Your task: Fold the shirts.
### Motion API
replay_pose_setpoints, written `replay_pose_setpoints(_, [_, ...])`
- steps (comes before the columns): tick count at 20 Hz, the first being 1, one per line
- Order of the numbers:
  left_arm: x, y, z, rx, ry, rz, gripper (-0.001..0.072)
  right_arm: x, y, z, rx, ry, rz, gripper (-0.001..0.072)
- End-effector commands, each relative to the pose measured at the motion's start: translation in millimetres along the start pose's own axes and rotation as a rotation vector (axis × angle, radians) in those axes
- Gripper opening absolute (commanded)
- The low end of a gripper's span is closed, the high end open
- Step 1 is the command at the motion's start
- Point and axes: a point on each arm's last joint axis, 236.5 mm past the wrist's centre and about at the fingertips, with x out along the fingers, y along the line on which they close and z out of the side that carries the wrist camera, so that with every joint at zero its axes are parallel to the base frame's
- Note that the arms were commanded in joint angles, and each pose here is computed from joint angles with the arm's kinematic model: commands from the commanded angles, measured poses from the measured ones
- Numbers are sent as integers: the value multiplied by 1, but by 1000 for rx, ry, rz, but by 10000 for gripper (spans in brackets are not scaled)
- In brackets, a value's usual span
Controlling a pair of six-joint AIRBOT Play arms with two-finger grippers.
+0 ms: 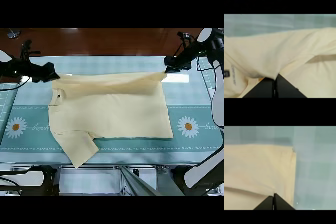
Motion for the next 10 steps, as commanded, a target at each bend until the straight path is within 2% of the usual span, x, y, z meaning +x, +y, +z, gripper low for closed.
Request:
replay_pose_setpoints(1, [-3,25,-64,52,257,66,30,10,-3,-45,6,174,23,17])
replay_pose_setpoints(6, [11,37,-92,17,341,70,30,34,-8,-81,31,304,30,16])
replay_pose_setpoints(10, [20,41,-99,-3,381,65,38,45,-8,-80,34,291,29,19])
